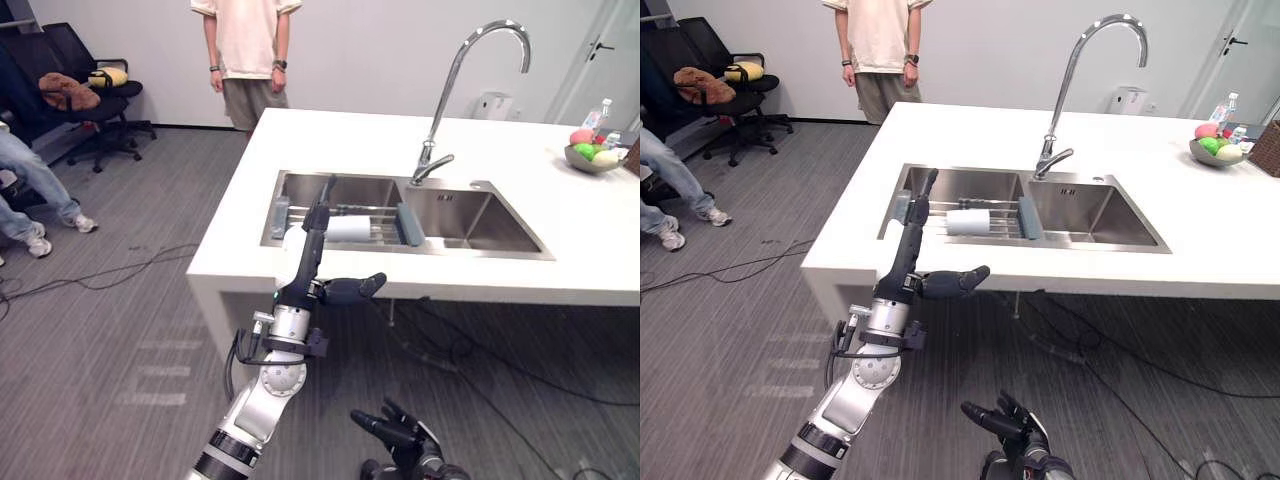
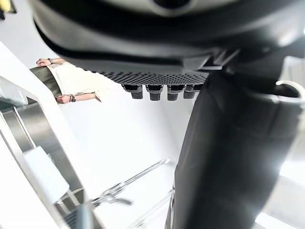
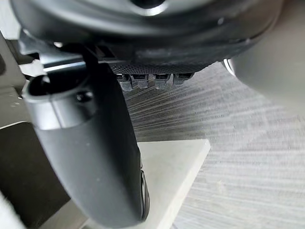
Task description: Walk over to the sink, pick up the cup, carry it to the dishwasher, place the cup inside the dishwasher, then close the dishwasher door
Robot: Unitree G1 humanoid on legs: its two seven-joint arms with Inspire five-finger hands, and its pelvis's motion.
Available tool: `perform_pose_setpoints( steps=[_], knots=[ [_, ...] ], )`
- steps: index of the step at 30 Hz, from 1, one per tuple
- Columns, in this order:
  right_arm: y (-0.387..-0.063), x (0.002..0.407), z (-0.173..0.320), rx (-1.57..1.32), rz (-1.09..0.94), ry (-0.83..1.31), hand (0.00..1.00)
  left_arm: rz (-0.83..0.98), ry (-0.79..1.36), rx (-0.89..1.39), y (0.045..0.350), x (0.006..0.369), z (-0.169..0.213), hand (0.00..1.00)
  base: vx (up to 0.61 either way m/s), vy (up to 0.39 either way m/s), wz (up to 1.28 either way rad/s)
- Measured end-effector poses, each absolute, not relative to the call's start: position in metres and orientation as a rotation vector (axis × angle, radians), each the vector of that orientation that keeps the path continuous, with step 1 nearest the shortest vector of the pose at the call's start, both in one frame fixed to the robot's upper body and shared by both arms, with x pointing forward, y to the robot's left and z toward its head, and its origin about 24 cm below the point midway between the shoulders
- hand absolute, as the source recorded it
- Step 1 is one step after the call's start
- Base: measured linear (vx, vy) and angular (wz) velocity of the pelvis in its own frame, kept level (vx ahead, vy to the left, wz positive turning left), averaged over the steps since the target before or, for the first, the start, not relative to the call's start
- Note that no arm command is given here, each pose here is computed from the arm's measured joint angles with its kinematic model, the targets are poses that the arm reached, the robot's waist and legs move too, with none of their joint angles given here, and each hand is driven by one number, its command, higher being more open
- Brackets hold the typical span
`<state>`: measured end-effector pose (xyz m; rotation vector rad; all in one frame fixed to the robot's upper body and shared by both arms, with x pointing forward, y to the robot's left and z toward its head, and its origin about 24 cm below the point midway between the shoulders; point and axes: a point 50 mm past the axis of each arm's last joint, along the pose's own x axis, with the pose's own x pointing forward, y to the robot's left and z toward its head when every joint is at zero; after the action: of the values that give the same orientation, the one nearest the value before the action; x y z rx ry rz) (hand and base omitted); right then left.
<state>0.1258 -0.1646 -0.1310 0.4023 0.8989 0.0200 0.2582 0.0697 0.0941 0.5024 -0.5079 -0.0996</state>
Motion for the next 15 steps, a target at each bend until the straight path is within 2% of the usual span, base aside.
perform_pose_setpoints(
  steps=[5,8,15],
  knots=[
    [-0.169,0.127,-0.132,0.343,0.08,0.978,1.0,-0.093,-0.367,0.584,0.067,0.264,0.086,1.0,0.45,-0.265,-0.17],
    [-0.172,0.115,-0.136,0.312,0.088,1.028,1.0,-0.06,-0.371,0.572,0.069,0.262,0.095,1.0,0.34,-0.13,-0.1],
    [-0.168,0.107,-0.146,0.291,0.116,1.124,1.0,0.001,-0.503,0.629,0.101,0.279,0.138,1.0,0.32,0.075,-0.29]
  ],
)
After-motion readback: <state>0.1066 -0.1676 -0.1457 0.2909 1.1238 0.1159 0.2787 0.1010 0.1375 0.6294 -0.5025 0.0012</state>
